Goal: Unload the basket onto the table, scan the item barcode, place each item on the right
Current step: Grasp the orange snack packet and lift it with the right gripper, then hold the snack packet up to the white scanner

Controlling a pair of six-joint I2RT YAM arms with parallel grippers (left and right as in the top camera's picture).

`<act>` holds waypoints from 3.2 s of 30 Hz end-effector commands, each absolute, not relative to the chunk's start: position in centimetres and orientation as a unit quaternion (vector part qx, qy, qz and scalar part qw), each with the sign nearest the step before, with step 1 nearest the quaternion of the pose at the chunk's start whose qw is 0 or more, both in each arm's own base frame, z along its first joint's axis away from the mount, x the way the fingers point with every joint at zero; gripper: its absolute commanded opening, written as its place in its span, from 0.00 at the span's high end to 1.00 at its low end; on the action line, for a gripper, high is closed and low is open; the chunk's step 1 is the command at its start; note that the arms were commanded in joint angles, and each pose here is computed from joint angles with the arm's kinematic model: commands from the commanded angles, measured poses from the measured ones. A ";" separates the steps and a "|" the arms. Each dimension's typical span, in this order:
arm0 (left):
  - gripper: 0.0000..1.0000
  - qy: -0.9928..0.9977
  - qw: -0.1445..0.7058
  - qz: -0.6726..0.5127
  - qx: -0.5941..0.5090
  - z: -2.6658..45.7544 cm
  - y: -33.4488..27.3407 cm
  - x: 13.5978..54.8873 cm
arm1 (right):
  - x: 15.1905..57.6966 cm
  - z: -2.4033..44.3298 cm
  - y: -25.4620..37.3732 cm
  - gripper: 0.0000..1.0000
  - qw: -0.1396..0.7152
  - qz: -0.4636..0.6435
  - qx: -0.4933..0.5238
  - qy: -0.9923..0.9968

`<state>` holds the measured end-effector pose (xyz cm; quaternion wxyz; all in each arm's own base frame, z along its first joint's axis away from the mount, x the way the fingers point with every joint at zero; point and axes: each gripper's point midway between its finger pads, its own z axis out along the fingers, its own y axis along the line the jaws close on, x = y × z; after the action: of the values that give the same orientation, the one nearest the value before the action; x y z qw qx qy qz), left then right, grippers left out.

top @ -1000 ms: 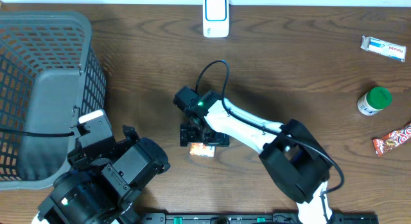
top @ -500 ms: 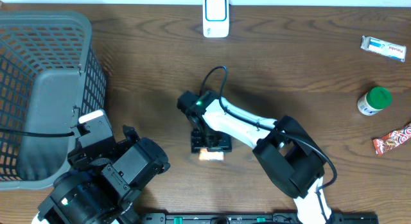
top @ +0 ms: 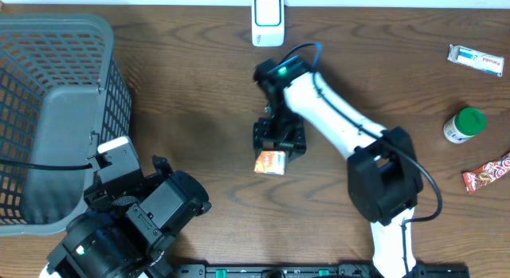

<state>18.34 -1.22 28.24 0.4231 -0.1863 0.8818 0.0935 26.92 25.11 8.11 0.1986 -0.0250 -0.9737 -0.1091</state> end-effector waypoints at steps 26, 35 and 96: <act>0.15 0.879 0.426 0.096 -0.191 28.3 -1.1 18.3 | 28.9 2.1 23.9 0.01 0.087 -0.015 -0.041 -0.995; 0.15 0.879 0.426 0.096 -0.191 28.3 -1.1 18.3 | 26.9 -1.5 23.6 0.05 0.097 -0.008 -0.071 -0.993; 0.15 0.879 0.426 0.096 -0.191 28.3 -1.1 18.3 | 48.2 17.7 32.4 0.39 -0.231 -0.425 0.113 -0.868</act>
<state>18.33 -1.21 28.23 0.4230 -0.1862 0.8818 0.0938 45.07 32.45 15.74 -0.1473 0.1048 -0.8775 -0.4443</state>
